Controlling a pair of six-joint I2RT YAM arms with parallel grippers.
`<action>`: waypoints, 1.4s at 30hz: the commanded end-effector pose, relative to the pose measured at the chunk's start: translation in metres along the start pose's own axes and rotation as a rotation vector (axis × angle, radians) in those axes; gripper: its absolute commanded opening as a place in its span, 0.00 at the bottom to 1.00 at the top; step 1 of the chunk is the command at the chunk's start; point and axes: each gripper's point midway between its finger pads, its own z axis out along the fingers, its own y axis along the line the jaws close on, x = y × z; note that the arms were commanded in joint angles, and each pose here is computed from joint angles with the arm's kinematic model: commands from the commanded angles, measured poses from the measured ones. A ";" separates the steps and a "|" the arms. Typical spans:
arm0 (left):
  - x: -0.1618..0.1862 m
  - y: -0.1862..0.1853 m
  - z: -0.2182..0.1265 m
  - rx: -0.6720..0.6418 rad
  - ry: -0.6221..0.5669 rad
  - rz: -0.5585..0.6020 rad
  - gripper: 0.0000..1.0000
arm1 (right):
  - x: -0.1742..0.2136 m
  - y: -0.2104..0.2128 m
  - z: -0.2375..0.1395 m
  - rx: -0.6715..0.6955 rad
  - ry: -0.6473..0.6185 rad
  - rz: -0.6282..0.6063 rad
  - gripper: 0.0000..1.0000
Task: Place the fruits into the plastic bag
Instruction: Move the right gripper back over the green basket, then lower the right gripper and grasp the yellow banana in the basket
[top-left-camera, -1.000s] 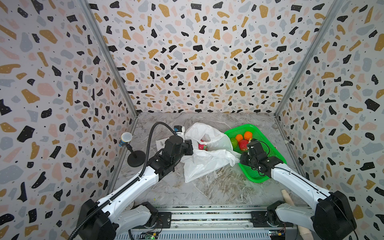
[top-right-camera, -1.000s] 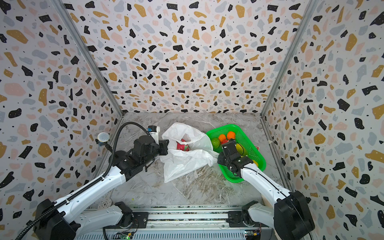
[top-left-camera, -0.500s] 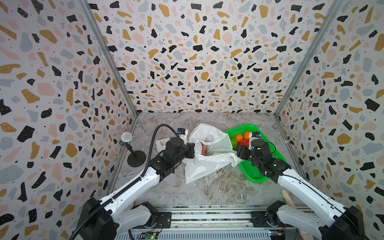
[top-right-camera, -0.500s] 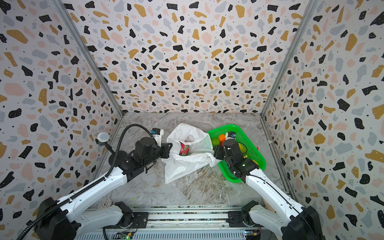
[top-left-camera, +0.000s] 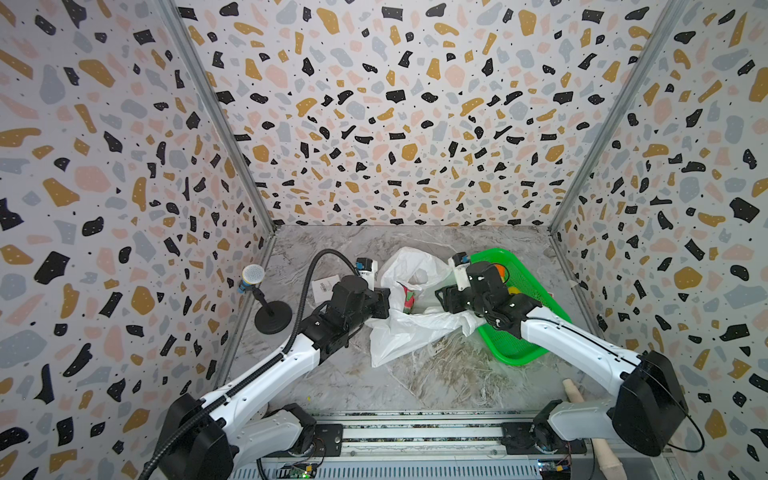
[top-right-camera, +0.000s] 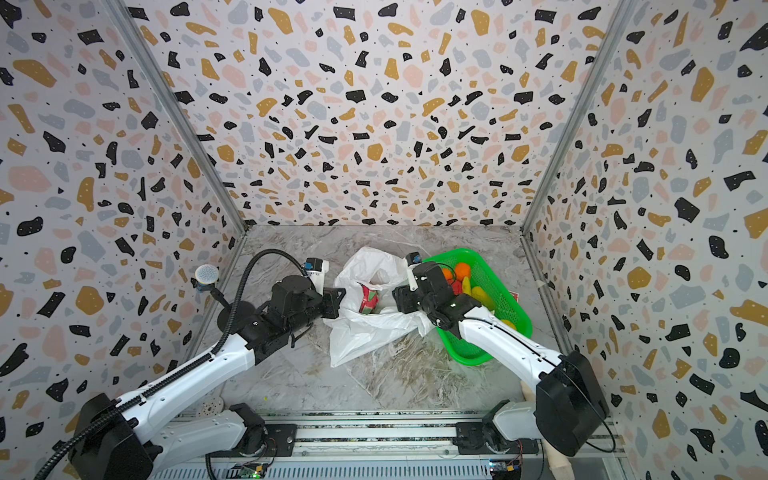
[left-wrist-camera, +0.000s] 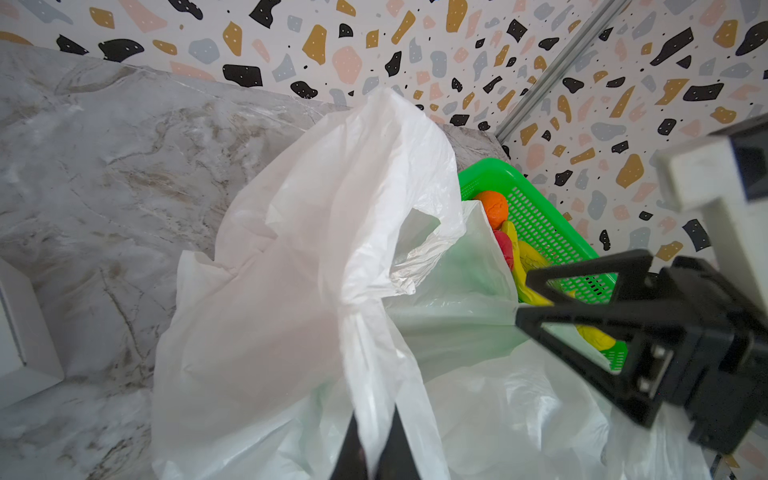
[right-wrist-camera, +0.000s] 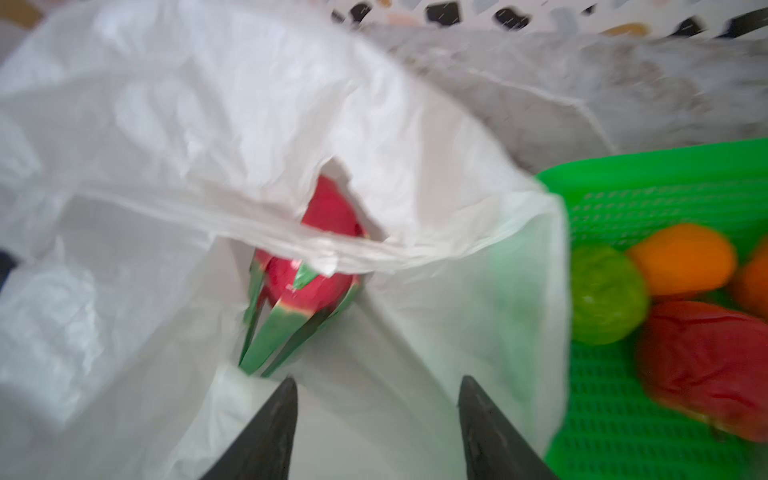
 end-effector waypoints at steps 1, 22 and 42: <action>-0.008 -0.003 0.001 0.013 -0.030 0.013 0.00 | 0.049 0.036 0.001 -0.122 0.170 -0.133 0.61; 0.010 -0.003 0.004 0.025 0.003 -0.018 0.00 | 0.005 0.013 -0.032 0.018 -0.009 -0.123 0.65; 0.006 0.004 0.000 -0.009 -0.027 -0.019 0.00 | 0.043 -0.235 -0.035 0.485 0.061 0.584 0.66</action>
